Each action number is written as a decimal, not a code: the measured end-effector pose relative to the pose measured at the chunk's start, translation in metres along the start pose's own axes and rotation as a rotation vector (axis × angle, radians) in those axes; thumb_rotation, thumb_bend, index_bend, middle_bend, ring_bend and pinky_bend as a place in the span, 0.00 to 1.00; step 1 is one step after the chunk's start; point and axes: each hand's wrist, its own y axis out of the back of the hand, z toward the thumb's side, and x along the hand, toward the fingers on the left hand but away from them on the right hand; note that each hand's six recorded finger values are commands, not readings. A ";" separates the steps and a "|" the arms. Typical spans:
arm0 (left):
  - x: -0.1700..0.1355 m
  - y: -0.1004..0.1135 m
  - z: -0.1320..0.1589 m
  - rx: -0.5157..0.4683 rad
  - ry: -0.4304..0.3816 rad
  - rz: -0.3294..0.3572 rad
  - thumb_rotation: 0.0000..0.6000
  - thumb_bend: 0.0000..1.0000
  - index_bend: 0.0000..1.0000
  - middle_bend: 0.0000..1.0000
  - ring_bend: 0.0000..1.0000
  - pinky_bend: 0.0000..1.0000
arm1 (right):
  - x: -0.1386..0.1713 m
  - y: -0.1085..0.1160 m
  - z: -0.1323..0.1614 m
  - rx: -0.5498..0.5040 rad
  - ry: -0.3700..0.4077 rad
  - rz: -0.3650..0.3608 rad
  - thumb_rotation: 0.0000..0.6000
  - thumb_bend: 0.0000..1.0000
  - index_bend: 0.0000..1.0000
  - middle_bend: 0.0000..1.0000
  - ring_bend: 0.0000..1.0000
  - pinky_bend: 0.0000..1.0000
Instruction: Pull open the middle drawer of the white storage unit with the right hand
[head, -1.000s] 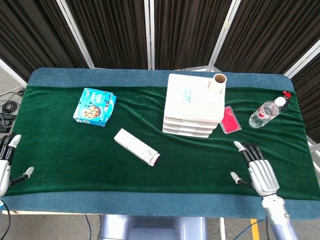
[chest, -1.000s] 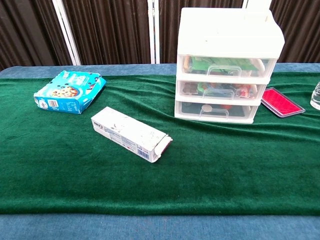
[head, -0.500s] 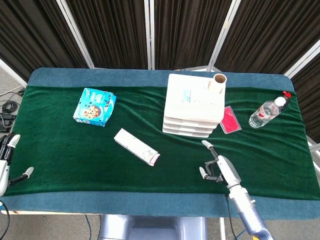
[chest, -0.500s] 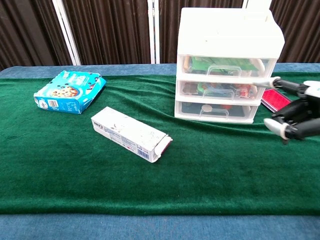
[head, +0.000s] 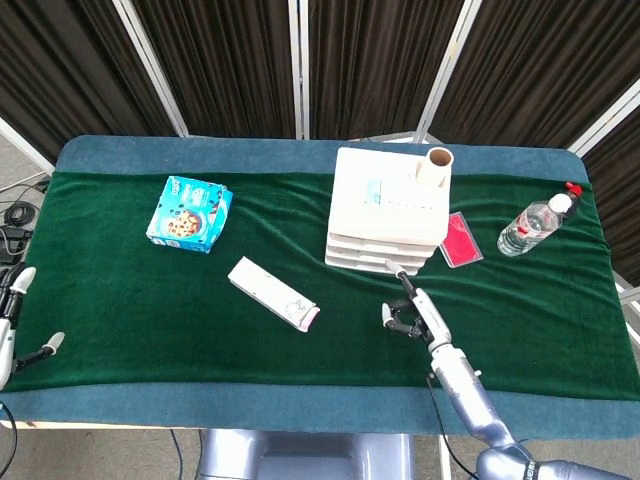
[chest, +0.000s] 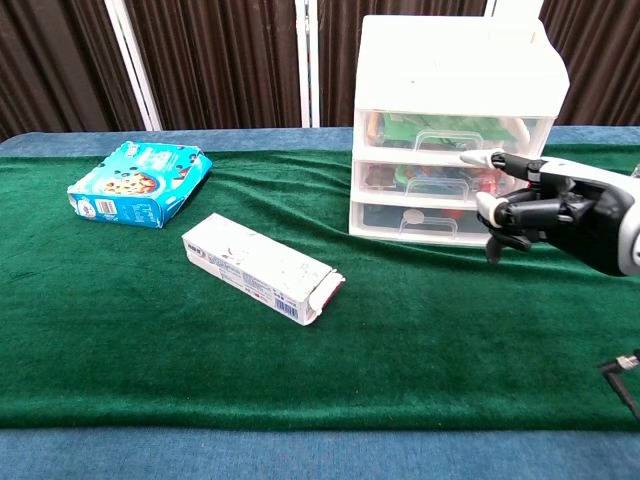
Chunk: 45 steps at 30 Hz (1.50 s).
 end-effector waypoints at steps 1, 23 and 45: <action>0.000 0.000 0.000 0.000 0.001 0.000 1.00 0.19 0.00 0.00 0.00 0.00 | -0.002 -0.001 0.000 -0.005 0.000 0.000 1.00 0.54 0.06 0.86 0.84 0.61; 0.004 0.000 -0.007 -0.014 0.021 -0.010 1.00 0.19 0.00 0.00 0.00 0.00 | -0.032 -0.012 0.003 -0.062 0.011 -0.009 1.00 0.54 0.13 0.86 0.84 0.61; 0.005 -0.002 -0.008 -0.025 0.021 -0.027 1.00 0.19 0.00 0.00 0.00 0.00 | -0.051 -0.018 0.003 -0.091 0.012 -0.028 1.00 0.54 0.13 0.86 0.84 0.61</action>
